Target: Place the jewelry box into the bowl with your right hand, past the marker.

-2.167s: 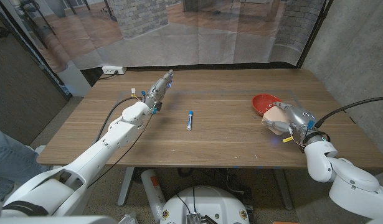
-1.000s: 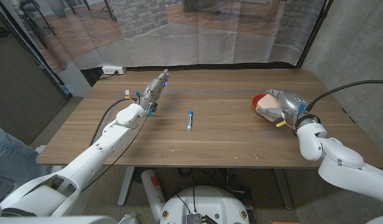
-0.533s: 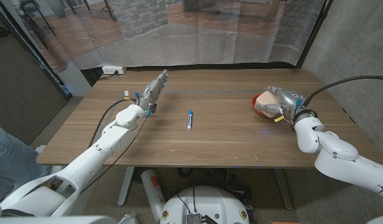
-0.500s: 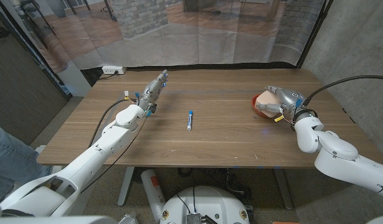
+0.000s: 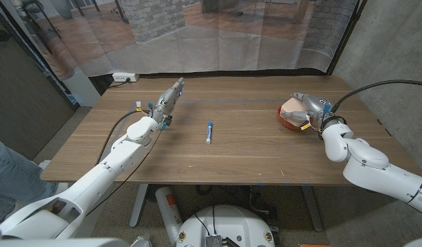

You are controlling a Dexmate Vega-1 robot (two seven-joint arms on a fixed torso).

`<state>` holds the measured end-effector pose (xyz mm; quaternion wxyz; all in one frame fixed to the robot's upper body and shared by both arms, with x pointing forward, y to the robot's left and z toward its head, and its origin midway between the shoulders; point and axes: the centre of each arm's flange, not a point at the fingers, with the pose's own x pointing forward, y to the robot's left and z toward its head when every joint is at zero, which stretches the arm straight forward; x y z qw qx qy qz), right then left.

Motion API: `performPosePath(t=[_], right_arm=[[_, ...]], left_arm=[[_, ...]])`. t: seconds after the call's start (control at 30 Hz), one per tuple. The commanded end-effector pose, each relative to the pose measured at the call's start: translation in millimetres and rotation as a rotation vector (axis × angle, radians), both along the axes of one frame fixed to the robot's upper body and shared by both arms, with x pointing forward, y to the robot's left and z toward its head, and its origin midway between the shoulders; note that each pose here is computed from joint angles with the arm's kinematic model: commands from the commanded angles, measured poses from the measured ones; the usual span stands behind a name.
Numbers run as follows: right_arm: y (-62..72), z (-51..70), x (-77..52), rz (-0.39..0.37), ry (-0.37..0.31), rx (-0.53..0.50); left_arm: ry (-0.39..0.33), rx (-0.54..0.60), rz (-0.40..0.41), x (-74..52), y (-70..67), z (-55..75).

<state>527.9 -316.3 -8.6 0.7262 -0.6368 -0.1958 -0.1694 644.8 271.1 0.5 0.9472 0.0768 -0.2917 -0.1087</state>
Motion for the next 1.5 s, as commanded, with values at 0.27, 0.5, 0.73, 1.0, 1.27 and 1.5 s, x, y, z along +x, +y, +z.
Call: performPosePath(t=[0.27,0.5,0.73,1.0,1.27,1.5], right_arm=[[0.3,13.1,25.3,0.01,-0.021,-0.004],[-2.4,10.8,34.3,0.008,-0.013,0.008],[-5.8,9.6,39.8,0.004,-0.025,0.007],[-10.5,3.6,45.5,-0.009,-0.033,0.024],[-11.6,-0.8,57.2,-0.01,-0.018,0.031],[-13.6,-4.0,64.1,-0.013,-0.002,0.036]], left_arm=[[-0.001,0.003,0.015,-8.4,1.0,-1.1],[0.0,0.004,0.021,-10.3,1.9,-0.6],[-0.004,0.007,0.022,-11.5,1.5,1.3],[-0.006,0.009,0.029,-13.6,2.7,2.3],[-0.012,0.005,0.029,-15.8,2.4,2.8],[-0.005,0.001,0.037,-17.5,4.9,-0.2]])
